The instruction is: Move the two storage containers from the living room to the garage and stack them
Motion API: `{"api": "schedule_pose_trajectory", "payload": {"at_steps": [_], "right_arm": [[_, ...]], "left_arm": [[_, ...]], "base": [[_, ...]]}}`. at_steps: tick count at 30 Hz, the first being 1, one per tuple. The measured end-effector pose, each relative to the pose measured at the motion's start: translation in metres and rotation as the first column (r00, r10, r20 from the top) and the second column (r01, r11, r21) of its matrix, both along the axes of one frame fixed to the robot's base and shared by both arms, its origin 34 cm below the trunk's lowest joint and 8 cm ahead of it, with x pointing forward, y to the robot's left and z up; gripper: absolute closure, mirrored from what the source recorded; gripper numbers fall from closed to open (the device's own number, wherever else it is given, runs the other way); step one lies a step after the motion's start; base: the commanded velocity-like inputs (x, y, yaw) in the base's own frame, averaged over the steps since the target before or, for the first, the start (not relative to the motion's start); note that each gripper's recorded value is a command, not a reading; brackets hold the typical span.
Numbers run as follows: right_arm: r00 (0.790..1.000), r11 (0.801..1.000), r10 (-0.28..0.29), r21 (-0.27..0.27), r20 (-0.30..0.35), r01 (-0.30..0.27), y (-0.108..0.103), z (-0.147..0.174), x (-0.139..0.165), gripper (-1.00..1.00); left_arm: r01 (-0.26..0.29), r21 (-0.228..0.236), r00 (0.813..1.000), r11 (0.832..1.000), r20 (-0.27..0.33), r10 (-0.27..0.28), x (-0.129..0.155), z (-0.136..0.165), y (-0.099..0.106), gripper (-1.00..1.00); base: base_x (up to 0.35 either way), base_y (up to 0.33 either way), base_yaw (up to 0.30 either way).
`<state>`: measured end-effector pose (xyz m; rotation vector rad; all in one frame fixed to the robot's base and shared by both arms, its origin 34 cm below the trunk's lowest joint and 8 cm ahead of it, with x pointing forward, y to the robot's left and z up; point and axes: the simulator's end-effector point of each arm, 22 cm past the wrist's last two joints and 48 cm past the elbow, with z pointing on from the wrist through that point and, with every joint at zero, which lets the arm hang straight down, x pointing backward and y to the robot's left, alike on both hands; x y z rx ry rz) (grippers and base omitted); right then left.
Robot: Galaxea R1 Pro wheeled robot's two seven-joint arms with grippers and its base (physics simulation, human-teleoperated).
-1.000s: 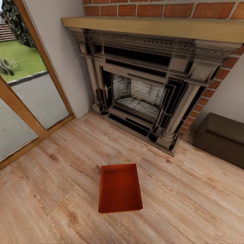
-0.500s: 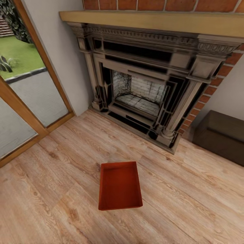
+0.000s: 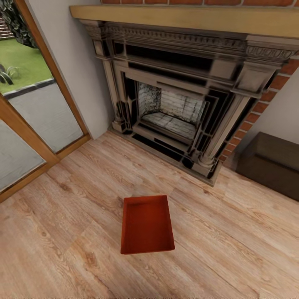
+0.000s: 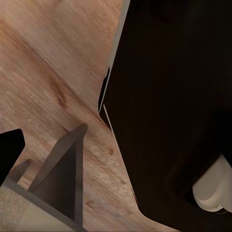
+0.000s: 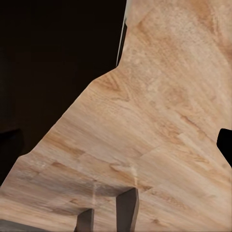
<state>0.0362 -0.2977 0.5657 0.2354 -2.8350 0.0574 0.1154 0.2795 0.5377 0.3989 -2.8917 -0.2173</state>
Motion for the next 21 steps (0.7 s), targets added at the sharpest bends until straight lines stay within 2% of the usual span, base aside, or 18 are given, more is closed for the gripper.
{"api": "schedule_pose_trajectory", "payload": {"at_steps": [21], "right_arm": [[0.999, 1.000, -0.001, 0.002, -0.034, 0.001, 0.001, 0.003, -0.013, -1.00]], "left_arm": [[0.000, 0.000, 0.999, 1.000, -0.034, 0.000, -0.014, 0.001, 0.000, -1.00]], "base": [[0.000, 0.000, 0.000]]}}
